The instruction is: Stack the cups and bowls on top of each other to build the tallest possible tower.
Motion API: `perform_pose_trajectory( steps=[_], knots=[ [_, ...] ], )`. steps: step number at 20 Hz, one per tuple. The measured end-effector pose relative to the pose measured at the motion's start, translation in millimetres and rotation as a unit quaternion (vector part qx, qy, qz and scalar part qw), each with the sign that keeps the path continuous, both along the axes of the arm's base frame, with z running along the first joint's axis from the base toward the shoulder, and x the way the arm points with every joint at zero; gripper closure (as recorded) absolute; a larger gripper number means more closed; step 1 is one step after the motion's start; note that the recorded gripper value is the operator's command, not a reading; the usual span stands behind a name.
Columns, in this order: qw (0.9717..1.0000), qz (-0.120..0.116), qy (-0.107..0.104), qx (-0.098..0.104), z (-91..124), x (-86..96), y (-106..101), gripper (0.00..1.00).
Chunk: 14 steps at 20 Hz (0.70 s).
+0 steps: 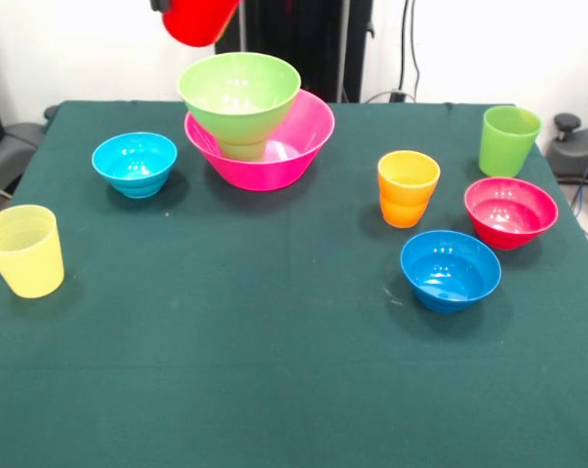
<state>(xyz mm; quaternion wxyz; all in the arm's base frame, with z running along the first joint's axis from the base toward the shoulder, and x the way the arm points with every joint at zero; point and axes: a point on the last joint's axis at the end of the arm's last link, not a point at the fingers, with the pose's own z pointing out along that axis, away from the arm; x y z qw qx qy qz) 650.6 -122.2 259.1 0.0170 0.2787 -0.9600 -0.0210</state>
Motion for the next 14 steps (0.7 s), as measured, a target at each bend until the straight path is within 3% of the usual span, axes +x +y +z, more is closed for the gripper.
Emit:
perform_pose_trajectory(
  steps=[5,14],
  knots=[
    [1.0,-0.006,0.004,-0.003,-10,-11.0,13,1.0],
    [0.9999,-0.014,-0.003,-0.005,-17,-21.2,17,1.0]
  ],
)
